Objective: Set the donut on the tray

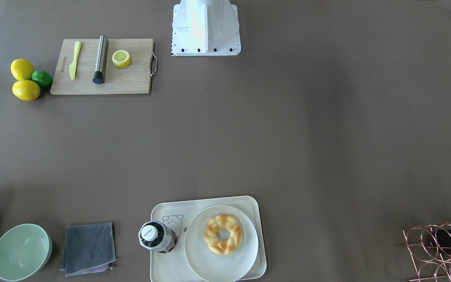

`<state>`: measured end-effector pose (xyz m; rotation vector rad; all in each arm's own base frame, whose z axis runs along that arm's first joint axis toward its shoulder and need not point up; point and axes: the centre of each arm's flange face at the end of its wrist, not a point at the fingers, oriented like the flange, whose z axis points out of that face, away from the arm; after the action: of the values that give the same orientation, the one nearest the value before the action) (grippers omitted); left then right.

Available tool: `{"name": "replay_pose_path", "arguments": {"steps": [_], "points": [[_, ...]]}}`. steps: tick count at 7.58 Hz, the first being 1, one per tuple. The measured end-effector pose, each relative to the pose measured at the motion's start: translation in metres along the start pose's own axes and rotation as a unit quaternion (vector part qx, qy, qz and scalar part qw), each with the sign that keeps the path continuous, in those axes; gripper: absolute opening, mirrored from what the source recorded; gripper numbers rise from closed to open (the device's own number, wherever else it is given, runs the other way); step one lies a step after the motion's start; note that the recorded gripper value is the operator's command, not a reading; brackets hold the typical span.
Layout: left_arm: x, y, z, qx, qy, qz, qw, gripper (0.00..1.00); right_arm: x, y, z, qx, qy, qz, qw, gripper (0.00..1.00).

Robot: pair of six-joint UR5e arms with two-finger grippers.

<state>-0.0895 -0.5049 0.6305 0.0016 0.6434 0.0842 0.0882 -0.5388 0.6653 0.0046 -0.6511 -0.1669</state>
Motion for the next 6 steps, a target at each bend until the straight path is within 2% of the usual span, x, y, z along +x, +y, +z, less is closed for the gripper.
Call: {"name": "replay_pose_path", "arguments": {"steps": [6], "points": [[-0.003,0.0033,0.0072,-0.009,0.002,-0.01,0.9999,0.99,0.0009,0.0032,0.0026,-0.002,-0.003,0.005,1.0,1.0]]}}
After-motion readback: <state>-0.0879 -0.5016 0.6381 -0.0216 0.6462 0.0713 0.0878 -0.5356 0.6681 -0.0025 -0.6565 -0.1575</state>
